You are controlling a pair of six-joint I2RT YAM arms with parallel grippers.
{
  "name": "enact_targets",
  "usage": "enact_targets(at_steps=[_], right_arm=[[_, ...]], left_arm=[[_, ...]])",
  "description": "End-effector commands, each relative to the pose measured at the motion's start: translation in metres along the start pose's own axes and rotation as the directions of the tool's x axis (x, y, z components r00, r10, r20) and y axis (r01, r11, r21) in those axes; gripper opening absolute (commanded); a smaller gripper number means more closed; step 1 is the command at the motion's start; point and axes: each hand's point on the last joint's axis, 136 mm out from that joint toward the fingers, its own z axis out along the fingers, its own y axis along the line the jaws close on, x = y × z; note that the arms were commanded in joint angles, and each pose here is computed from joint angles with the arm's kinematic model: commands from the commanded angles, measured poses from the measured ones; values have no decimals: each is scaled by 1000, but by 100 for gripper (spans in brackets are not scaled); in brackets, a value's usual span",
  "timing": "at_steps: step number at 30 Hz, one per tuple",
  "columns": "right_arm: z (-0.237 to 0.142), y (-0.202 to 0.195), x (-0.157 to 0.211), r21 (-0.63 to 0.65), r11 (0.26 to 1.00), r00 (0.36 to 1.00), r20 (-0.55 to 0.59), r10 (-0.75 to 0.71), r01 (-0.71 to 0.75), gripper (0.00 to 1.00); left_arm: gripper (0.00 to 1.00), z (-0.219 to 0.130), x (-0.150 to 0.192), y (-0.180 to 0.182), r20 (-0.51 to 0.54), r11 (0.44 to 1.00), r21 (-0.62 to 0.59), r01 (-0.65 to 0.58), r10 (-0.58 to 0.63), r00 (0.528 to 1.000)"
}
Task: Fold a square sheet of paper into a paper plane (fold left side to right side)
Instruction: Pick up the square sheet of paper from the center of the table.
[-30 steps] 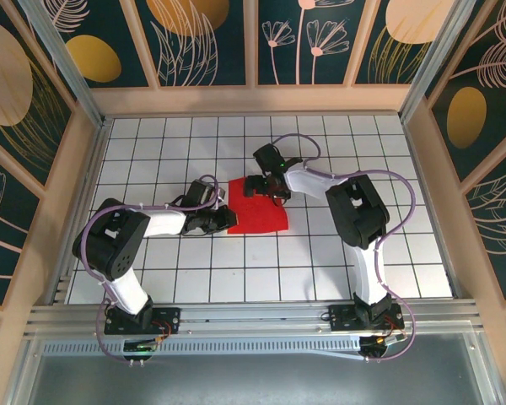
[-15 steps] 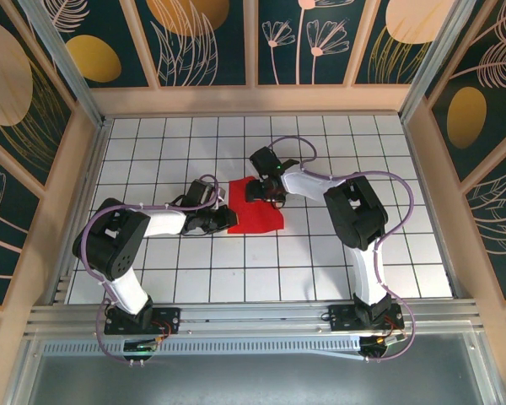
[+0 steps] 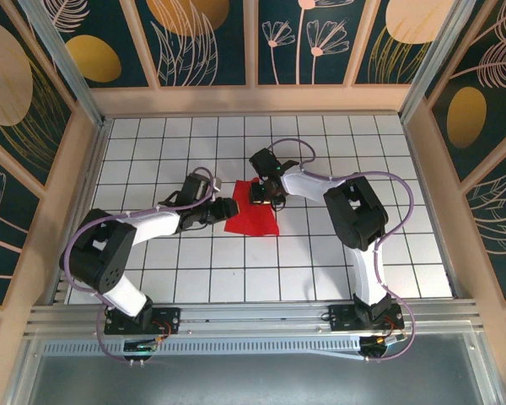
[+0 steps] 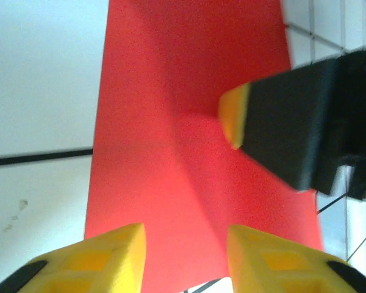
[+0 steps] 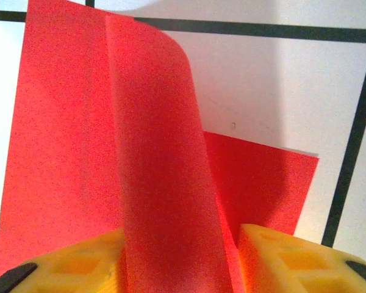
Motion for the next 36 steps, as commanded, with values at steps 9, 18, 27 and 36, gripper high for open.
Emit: enact_targets(at_steps=[9, 18, 27, 36], right_arm=[[-27, 10, 4, -149, 989, 1000, 5, 26, -25, 36], [-53, 3, -7, -267, 962, 996, 56, 68, -50, 29], [-106, -6, -24, -446, 895, 981, 175, 85, 2, 28], [-164, 2, -26, -577, 802, 962, 274, 12, 154, 27]], left_arm=[[52, -70, -65, 11, 213, 998, 60, 31, -43, 976], [58, -103, -80, 22, 270, 984, 171, 44, -90, 959], [68, -126, -77, -16, 298, 938, 315, -145, 48, 953], [77, -152, -70, -61, 332, 828, 476, -298, 145, 932]])
